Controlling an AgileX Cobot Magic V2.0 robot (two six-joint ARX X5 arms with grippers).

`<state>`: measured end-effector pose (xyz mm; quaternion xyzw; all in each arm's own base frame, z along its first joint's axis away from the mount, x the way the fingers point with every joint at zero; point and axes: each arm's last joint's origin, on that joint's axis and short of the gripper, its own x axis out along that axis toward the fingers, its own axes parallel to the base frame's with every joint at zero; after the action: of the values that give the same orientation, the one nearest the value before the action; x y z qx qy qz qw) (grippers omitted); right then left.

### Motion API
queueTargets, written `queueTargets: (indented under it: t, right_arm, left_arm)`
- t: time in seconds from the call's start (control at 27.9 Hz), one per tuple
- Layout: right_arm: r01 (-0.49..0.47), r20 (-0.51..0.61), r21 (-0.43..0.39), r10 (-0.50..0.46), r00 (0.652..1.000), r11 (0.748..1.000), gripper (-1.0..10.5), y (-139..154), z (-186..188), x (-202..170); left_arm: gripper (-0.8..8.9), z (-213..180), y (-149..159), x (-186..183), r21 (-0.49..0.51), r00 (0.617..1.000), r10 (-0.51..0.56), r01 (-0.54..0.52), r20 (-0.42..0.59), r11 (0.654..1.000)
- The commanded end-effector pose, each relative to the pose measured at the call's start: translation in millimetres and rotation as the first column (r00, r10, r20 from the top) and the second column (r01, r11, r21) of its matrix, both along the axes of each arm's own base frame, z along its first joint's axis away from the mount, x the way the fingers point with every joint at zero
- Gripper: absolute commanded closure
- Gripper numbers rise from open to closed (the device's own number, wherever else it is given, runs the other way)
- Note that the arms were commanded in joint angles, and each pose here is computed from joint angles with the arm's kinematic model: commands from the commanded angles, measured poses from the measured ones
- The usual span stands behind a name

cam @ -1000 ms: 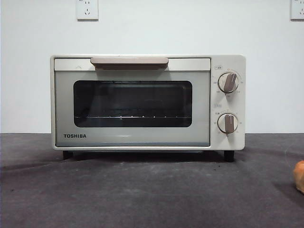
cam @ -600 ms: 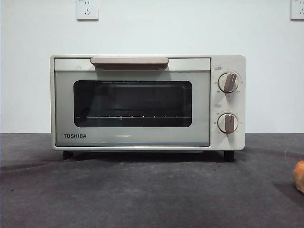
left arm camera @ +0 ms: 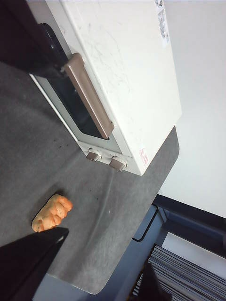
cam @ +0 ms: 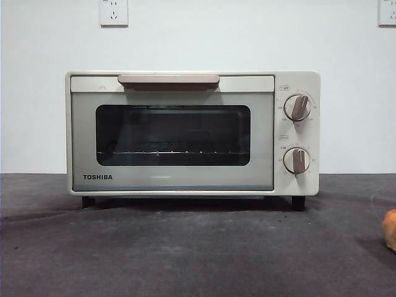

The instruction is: The left arm flap open the oven, the right arm pick bread and place it into oven, the left arm flap close the oven

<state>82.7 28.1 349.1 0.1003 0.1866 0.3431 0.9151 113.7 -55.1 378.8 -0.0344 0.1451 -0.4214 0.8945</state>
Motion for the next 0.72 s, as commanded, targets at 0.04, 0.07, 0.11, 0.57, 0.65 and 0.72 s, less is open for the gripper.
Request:
queueTargets:
  t: [0.04,0.07,0.11,0.57,0.65,0.72]
  right_arm:
    - [0.047,-0.077,-0.018,-0.048,0.996,0.999,4.3,-1,-2,3]
    - [0.070,-0.114,-0.038,-0.074,0.991,0.997,4.3,-1,-6,5]
    - [0.092,-0.152,-0.059,-0.100,0.983,0.994,4.3,-1,-9,7]
    - [0.106,-0.550,-0.307,-0.267,0.791,0.946,4.3,6,-57,61]
    - [0.097,-0.573,-0.341,-0.288,0.767,0.935,4.3,8,-63,69]
    - [0.074,-0.604,-0.362,-0.294,0.740,0.929,4.3,12,-70,77]
  left_arm:
    - [3.13,6,-1,0,-0.005,1.000,-0.009,0.009,0.024,1.000]
    - [3.13,6,-1,0,-0.005,1.000,-0.009,0.009,0.024,1.000]
    - [3.13,6,-1,0,-0.005,1.000,-0.009,0.009,0.024,1.000]
    - [3.13,6,-2,-1,-0.007,1.000,-0.019,0.020,0.020,1.000]
    - [3.13,6,-2,-1,-0.007,1.000,-0.019,0.020,0.020,1.000]
    - [3.13,6,-2,-1,-0.007,1.000,-0.019,0.020,0.020,1.000]
